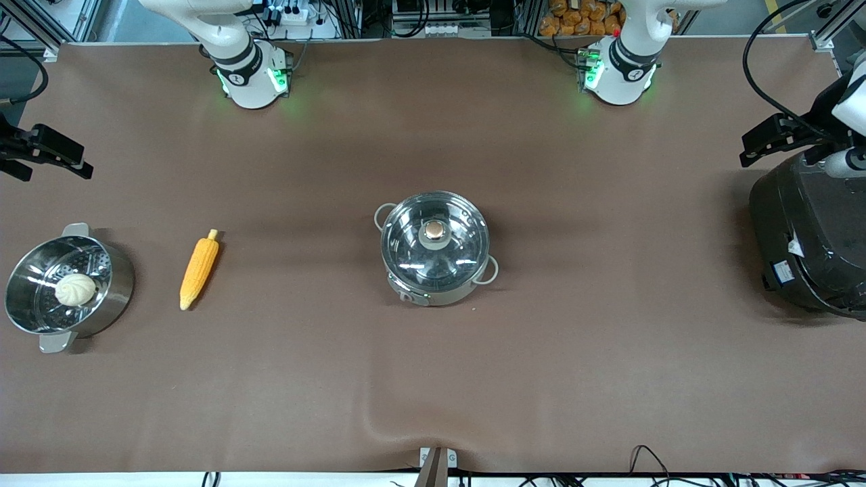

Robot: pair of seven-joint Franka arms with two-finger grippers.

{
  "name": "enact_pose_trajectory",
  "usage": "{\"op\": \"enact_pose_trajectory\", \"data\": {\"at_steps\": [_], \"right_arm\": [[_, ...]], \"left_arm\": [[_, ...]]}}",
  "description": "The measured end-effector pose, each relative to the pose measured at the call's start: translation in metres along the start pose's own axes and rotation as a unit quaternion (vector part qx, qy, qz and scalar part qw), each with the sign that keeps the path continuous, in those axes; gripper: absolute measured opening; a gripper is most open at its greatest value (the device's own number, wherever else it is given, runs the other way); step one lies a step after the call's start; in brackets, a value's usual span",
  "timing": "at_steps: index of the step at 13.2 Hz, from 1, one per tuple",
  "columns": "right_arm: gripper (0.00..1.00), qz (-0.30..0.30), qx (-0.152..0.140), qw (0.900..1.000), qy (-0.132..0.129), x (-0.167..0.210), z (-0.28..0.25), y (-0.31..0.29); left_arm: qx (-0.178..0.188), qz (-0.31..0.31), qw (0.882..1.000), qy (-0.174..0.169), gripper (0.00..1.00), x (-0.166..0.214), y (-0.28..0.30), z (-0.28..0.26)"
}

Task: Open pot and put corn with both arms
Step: 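Reach the left gripper to the lid knob while the right gripper reaches the corn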

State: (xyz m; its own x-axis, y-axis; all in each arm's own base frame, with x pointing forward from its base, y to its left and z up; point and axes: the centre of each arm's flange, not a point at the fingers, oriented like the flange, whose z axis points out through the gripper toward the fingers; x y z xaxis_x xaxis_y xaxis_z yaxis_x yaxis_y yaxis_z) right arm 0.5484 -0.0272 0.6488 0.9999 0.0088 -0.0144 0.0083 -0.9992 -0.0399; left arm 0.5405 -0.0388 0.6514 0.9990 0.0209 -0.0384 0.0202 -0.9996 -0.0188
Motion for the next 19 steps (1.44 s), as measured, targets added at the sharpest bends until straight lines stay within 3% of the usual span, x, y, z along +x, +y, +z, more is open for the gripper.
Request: {"op": "enact_pose_trajectory", "data": {"at_steps": [7, 10, 15, 19], "right_arm": [[1.00, 0.000, 0.000, 1.000, -0.002, 0.001, 0.001, 0.000], [1.00, 0.001, 0.000, 1.000, -0.002, 0.001, 0.002, 0.001], [1.00, 0.001, -0.003, 1.000, -0.021, 0.014, 0.031, -0.009], [1.00, -0.004, -0.007, 1.000, -0.001, 0.051, 0.103, -0.032]], "left_arm": [[0.002, 0.029, 1.000, -0.006, 1.00, 0.005, 0.037, 0.009], [0.000, 0.019, 1.000, 0.005, 1.00, 0.016, 0.131, 0.036], [-0.011, -0.053, 0.998, 0.012, 1.00, 0.017, 0.302, 0.102], [-0.035, -0.111, 0.993, 0.026, 1.00, 0.001, 0.398, 0.156]]}}
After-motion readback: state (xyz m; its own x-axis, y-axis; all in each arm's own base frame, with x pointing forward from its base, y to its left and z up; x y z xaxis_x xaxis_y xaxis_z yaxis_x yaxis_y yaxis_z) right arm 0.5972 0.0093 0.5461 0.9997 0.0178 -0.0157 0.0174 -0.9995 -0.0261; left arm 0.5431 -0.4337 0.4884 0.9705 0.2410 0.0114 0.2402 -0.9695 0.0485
